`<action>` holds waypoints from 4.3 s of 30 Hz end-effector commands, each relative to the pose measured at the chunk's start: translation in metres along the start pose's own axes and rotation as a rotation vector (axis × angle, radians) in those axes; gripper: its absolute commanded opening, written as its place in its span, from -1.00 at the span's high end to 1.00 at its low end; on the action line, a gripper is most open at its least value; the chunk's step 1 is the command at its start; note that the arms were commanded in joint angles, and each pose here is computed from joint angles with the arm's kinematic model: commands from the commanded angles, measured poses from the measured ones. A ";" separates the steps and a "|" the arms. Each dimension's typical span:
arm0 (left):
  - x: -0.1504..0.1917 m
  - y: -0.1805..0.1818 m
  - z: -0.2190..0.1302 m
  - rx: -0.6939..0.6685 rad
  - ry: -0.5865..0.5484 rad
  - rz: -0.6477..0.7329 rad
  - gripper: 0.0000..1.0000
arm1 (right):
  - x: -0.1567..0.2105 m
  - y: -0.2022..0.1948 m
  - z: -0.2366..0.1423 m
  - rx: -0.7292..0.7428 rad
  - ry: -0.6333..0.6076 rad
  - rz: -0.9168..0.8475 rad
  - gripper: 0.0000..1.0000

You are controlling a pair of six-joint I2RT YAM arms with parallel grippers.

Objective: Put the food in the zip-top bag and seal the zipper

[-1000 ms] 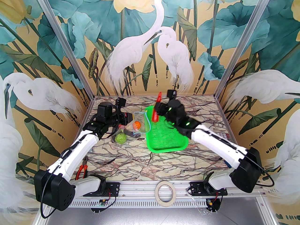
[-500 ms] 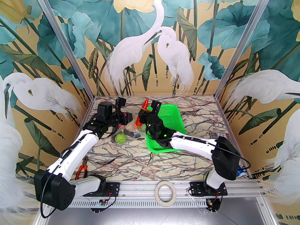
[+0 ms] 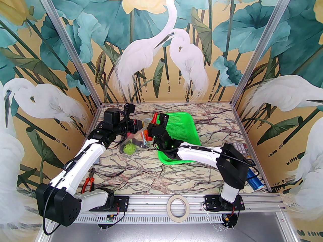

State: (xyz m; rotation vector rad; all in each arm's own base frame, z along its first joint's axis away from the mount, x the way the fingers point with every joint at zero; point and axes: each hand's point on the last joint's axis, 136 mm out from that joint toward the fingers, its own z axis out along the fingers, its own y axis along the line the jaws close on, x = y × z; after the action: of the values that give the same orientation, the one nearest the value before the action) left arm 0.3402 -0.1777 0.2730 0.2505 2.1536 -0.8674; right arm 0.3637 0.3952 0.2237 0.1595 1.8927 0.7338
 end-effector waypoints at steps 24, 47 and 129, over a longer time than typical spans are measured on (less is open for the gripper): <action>-0.010 -0.007 -0.008 0.017 -0.024 0.004 0.82 | -0.052 0.021 -0.067 -0.137 0.347 -0.250 0.01; -0.008 -0.010 -0.015 0.013 -0.015 0.012 0.83 | -0.001 -0.062 -0.031 -0.128 0.651 -0.326 0.28; 0.039 0.005 -0.076 -0.227 0.274 0.182 -0.34 | -0.064 0.062 -0.014 -0.377 0.391 0.115 1.00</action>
State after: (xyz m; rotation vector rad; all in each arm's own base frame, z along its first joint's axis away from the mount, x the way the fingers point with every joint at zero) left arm 0.2784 -0.1375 0.2925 0.4612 2.3494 -0.5745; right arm 0.3624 0.4042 0.2979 -0.1233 2.1225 1.2142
